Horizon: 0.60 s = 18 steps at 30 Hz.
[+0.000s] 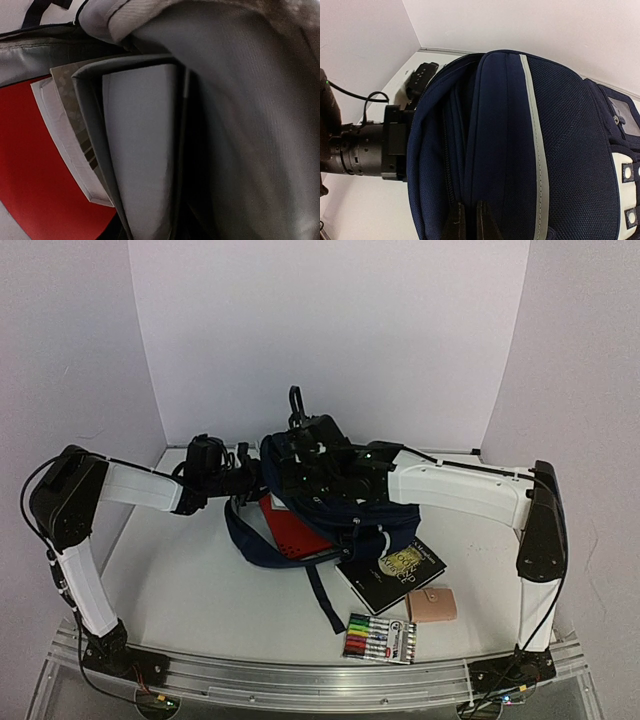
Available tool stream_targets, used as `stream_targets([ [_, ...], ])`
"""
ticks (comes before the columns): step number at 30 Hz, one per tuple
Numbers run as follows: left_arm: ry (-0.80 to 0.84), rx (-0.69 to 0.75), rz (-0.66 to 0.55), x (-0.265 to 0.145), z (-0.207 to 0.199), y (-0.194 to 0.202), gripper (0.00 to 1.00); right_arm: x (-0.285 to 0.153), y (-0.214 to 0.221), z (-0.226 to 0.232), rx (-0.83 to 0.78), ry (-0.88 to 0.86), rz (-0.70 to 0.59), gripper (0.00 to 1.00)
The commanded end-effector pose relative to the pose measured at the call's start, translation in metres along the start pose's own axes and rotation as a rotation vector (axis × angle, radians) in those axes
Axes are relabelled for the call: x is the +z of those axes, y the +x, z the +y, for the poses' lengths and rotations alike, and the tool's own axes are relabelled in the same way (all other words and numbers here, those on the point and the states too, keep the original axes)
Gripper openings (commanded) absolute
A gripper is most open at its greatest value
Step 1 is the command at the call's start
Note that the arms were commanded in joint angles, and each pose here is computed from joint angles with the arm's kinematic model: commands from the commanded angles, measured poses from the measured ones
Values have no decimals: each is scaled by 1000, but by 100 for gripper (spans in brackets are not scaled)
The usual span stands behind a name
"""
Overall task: Pack the student bag
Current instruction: Place the book in the student bag.
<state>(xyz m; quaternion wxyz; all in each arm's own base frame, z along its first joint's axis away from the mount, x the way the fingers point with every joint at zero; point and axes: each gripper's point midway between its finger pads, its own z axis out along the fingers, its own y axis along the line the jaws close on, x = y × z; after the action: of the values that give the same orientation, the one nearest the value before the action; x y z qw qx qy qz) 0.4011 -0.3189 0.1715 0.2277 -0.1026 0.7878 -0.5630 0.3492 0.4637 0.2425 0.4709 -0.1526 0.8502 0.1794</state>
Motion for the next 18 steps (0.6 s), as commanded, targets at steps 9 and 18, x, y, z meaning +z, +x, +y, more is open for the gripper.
stream_targets([
  [9, -161, 164, -54, 9, 14, -11, 61, -30, -57, 19, 77, -87, -159, 0],
  [18, -271, 209, -91, -31, 22, -2, 94, -30, -54, 17, 72, -77, -156, 0],
])
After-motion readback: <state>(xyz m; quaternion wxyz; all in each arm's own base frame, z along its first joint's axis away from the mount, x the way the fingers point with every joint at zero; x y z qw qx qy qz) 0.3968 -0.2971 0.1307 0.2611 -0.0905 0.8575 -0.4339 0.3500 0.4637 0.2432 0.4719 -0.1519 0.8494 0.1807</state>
